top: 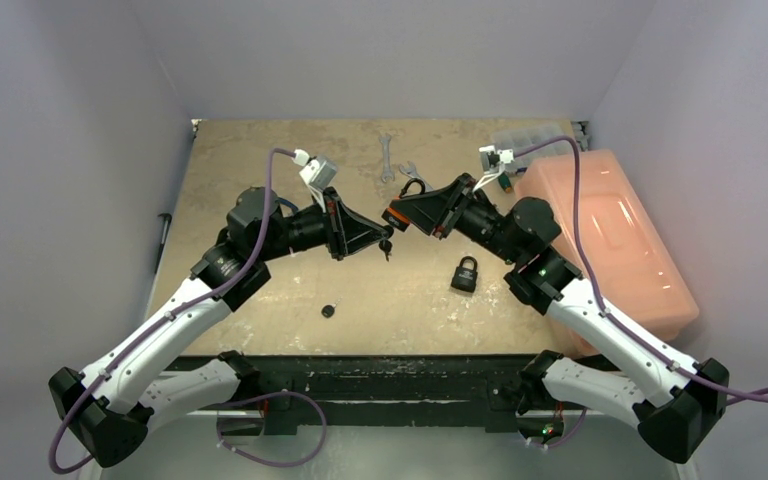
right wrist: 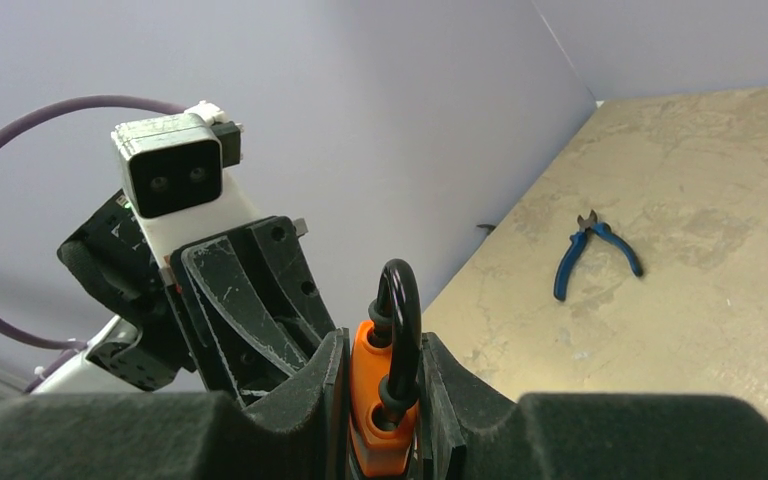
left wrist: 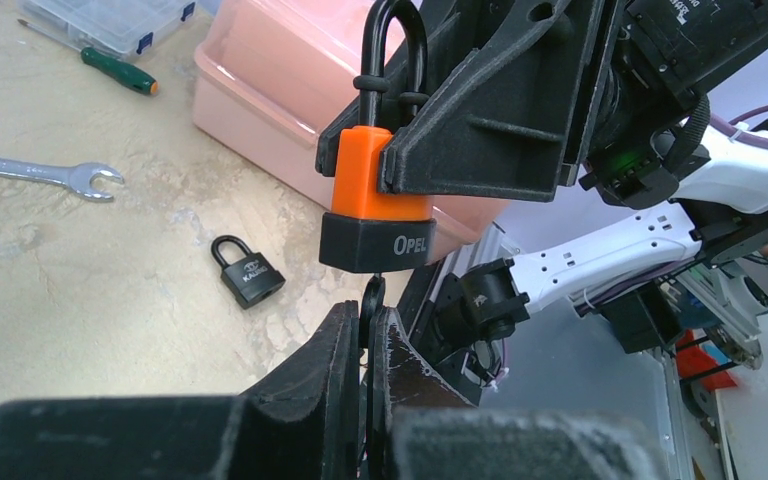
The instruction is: Unlock with the key
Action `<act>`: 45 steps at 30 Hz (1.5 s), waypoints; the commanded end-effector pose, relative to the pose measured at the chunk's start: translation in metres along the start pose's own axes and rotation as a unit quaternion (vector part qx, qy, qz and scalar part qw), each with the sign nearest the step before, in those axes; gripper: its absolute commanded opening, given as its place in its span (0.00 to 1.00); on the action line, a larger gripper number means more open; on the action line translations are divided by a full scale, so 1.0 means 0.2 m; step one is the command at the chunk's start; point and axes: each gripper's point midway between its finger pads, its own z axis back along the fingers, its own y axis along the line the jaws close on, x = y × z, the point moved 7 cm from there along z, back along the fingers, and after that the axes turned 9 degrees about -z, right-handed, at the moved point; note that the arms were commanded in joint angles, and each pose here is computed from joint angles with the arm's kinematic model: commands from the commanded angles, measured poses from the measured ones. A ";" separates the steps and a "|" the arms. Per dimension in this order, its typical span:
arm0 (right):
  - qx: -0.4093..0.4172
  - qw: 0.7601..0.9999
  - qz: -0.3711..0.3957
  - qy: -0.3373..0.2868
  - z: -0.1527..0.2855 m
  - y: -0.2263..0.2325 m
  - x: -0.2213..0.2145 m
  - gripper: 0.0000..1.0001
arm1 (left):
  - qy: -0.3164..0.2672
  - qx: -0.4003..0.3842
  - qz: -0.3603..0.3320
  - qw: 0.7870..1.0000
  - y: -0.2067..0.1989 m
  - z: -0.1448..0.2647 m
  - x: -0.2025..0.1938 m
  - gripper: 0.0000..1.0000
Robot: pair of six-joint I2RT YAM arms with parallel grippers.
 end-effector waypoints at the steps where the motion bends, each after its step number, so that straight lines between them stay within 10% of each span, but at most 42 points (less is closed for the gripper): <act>1: 0.059 0.997 0.021 -0.035 0.00 0.19 0.11 0.00 | -0.032 0.040 -0.021 0.998 0.03 0.01 0.08 0.00; 23: -0.079 0.996 -0.021 -0.041 -0.07 0.07 0.14 0.00 | -0.016 0.121 -0.049 0.991 0.13 0.04 0.02 0.00; 32: -0.095 0.994 -0.020 -0.046 -0.06 0.05 0.14 0.00 | 0.003 0.114 -0.054 0.992 0.12 0.07 0.00 0.88; 45: -0.143 0.989 -0.042 -0.020 -0.11 -0.01 0.12 0.00 | -0.019 0.099 -0.073 0.992 0.13 0.03 0.01 0.95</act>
